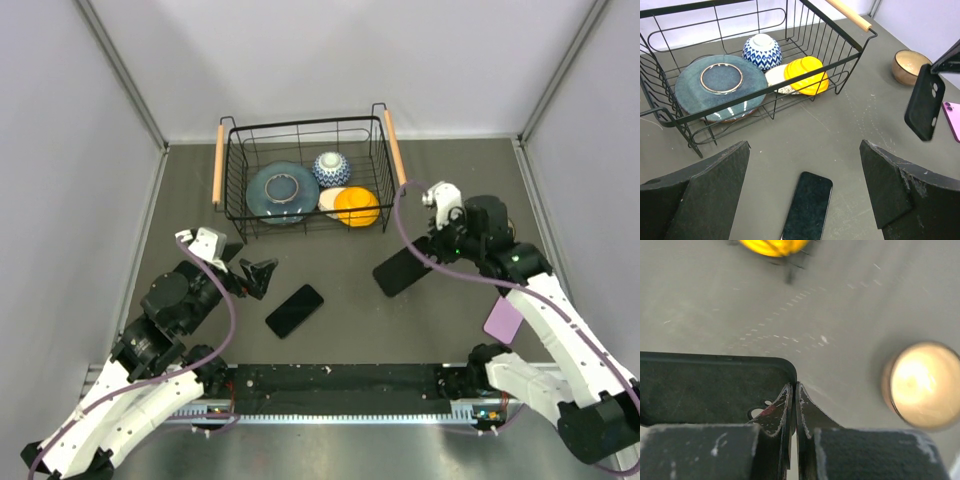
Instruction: Put the phone into the phone case
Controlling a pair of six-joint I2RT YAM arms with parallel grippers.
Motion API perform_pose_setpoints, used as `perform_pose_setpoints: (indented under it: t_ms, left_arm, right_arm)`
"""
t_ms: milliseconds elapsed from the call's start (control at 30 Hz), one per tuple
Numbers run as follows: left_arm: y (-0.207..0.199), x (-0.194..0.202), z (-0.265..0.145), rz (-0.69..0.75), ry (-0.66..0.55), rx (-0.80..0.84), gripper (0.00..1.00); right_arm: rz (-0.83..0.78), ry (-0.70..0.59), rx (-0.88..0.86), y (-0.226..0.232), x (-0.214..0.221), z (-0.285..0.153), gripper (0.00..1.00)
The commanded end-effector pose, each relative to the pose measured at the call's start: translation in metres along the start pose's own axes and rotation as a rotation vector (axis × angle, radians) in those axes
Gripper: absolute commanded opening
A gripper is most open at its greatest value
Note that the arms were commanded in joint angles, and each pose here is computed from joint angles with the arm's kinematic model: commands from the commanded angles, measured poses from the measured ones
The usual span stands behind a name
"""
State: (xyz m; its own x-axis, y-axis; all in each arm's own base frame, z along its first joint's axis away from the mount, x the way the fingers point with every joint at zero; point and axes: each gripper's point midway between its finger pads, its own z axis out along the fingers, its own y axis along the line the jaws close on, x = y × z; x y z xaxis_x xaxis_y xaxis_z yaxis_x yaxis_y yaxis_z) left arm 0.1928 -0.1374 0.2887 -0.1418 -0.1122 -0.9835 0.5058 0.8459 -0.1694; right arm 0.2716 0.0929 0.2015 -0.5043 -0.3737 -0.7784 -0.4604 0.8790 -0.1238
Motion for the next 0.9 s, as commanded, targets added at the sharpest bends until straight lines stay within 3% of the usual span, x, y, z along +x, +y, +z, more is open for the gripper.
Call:
perform_pose_setpoints:
  t_ms: [0, 367, 667, 867]
  left_arm:
    - [-0.005, -0.006, 0.001, 0.0, -0.031, 0.025, 0.97]
    - [-0.002, -0.004, 0.002, 0.006, -0.024, 0.01, 0.97]
    - [-0.001, 0.005, 0.008, 0.02, -0.004, 0.011, 0.98]
    - [-0.031, 0.02, 0.014, 0.075, -0.011, 0.2, 0.99]
  right_arm:
    - [-0.31, -0.25, -0.348, 0.07, -0.039, -0.004, 0.0]
    - [-0.515, -0.035, -0.468, 0.104, -0.007, 0.056, 0.0]
    - [-0.634, 0.01, -0.582, 0.124, 0.017, 0.074, 0.0]
    - [-0.678, 0.064, -0.588, 0.129, 0.03, 0.09, 0.0]
